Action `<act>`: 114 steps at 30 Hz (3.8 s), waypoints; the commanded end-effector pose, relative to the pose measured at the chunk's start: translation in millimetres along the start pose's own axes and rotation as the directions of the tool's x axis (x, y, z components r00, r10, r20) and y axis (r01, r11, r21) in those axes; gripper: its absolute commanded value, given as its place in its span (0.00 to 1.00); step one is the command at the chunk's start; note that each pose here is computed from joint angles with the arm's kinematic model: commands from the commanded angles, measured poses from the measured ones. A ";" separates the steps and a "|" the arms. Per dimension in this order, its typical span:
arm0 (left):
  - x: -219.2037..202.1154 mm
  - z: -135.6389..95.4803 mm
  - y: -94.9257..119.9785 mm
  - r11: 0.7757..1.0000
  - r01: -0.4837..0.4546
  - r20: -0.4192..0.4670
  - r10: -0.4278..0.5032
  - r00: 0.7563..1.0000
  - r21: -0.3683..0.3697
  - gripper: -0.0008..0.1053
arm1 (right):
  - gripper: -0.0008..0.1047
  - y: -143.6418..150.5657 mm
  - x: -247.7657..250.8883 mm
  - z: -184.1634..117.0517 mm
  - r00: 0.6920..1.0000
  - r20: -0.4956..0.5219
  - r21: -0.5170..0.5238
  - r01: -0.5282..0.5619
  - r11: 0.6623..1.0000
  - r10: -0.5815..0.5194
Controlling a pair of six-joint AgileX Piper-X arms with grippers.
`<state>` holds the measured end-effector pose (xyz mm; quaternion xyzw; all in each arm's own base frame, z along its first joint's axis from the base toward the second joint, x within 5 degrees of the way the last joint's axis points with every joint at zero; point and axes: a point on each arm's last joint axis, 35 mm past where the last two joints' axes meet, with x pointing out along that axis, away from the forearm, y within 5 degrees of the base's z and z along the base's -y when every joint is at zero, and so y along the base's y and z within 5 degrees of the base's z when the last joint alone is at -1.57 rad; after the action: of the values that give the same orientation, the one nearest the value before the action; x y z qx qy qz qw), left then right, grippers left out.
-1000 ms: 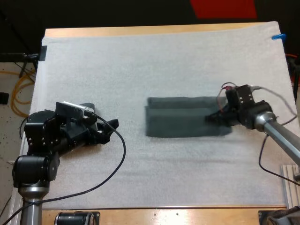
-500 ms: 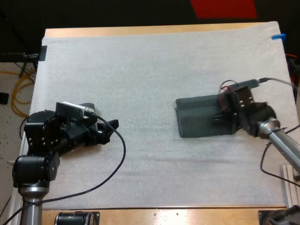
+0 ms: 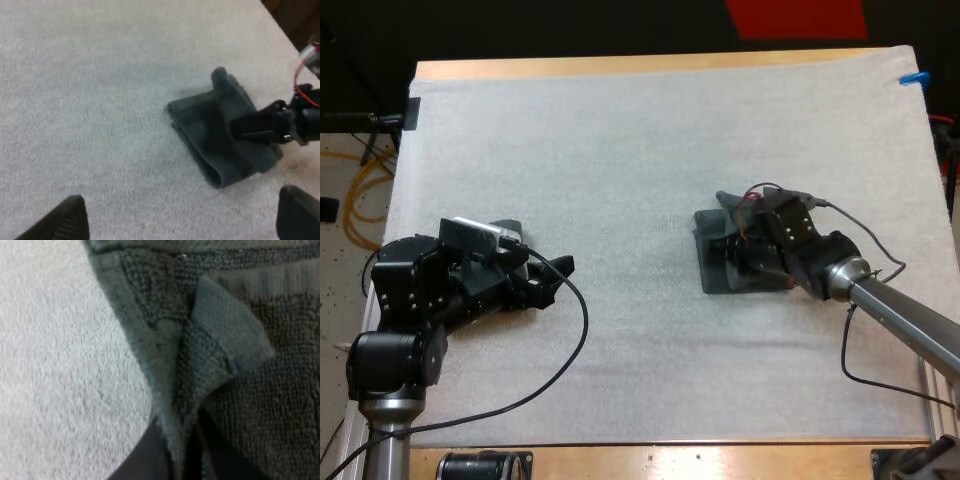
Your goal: Pick towel from pile fold and stack
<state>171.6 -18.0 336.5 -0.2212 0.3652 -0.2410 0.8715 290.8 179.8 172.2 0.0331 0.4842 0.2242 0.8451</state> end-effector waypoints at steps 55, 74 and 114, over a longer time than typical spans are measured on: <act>317.8 -48.0 8.5 0.904 -0.127 -0.492 -0.101 0.865 -0.407 0.70 | 0.91 16.9 -275.5 -63.3 0.951 0.304 -0.232 0.022 0.972 0.051; 352.4 -56.9 -38.3 0.916 -0.157 -0.646 -0.132 0.751 -0.369 0.47 | 0.91 16.9 -276.8 -63.9 0.949 0.309 -0.233 0.022 0.972 0.052; 98.9 86.8 107.8 0.828 -0.553 -0.636 0.476 0.607 0.092 0.01 | 0.91 18.9 -262.3 -51.2 0.953 0.299 -0.232 0.020 0.972 0.051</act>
<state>324.8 26.3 278.7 -0.0667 0.6983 -0.0210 0.7124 128.8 80.8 358.2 -0.0301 0.3264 0.2766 0.9033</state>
